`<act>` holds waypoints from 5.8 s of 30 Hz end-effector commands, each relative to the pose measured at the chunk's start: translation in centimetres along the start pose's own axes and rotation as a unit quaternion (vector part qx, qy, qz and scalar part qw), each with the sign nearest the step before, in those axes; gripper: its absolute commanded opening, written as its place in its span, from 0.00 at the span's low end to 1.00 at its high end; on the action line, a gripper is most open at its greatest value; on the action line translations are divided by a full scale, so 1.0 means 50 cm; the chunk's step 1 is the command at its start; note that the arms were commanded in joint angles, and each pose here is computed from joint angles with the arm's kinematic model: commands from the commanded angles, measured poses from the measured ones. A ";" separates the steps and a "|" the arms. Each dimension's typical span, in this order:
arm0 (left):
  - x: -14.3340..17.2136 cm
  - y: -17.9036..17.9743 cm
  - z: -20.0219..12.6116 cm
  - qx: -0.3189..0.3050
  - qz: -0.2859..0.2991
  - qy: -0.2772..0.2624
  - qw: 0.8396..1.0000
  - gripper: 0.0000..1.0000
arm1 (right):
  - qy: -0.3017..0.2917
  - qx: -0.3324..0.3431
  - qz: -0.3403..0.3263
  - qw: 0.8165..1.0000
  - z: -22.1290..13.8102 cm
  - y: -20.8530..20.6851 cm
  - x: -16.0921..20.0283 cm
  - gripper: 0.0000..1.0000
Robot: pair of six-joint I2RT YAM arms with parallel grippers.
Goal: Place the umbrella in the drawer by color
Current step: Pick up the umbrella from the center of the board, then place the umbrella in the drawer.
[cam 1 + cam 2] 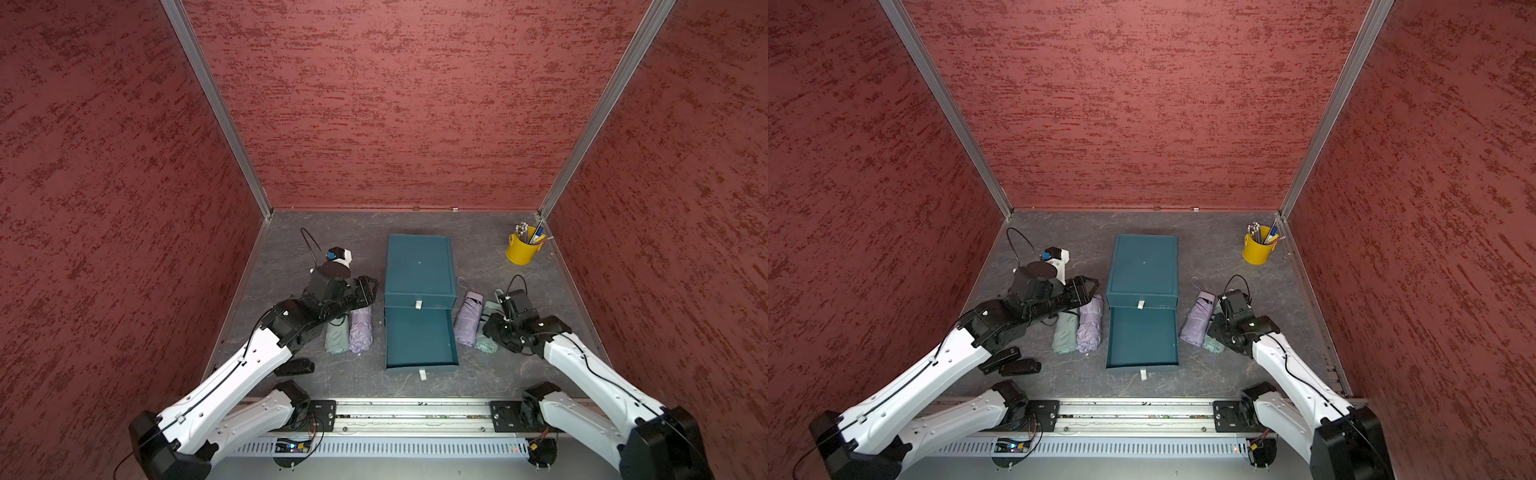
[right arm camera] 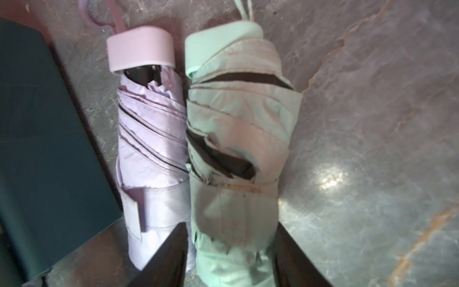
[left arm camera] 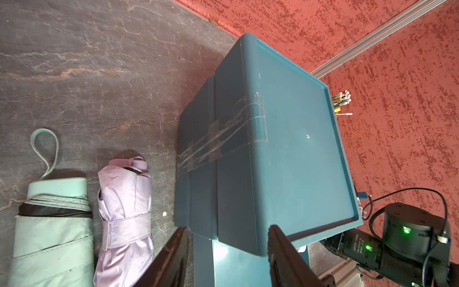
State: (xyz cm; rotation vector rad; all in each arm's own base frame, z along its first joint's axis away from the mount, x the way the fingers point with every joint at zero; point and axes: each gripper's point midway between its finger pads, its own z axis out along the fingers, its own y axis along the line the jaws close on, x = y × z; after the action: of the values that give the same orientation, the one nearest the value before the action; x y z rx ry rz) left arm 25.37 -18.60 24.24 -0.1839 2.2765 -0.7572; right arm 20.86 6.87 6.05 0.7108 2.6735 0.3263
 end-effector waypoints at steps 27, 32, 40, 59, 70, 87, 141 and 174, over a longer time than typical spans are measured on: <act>-0.064 -0.076 -0.079 0.065 0.032 -0.053 0.996 0.69 | -0.141 -0.050 -0.065 0.987 -0.249 0.053 -0.111 0.00; -0.066 -0.164 -0.119 0.176 0.060 -0.046 0.981 0.72 | -0.207 -0.252 -0.129 0.936 -0.459 0.203 -0.120 0.00; -0.023 -0.292 -0.157 0.332 0.082 -0.019 0.940 0.89 | -0.169 -0.450 -0.229 0.847 -0.618 0.381 -0.040 0.00; 0.009 -0.321 -0.136 0.378 0.061 0.012 0.924 0.83 | -0.123 -0.466 -0.355 0.801 -0.581 0.567 0.141 0.00; -0.009 -0.292 -0.129 0.355 0.012 -0.002 0.935 0.24 | -0.120 -0.470 -0.326 0.812 -0.565 0.574 0.145 0.00; -0.038 -0.323 -0.228 0.550 -0.030 0.014 0.834 0.00 | -0.026 -0.520 -0.252 0.815 -0.553 0.536 0.185 0.74; -0.010 -0.066 0.096 0.119 0.005 0.015 0.993 0.84 | 0.150 -0.328 -0.090 0.928 -0.324 0.378 0.373 0.03; 0.063 -0.042 0.116 0.088 0.034 0.046 0.994 0.78 | 0.163 -0.323 -0.036 0.932 -0.197 0.472 0.326 0.41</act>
State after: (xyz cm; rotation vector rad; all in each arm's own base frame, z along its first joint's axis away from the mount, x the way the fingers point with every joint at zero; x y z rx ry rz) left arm 27.53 -24.54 21.20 0.0053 2.2318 -0.9771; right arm 13.46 32.84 15.66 0.4293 2.6726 1.2292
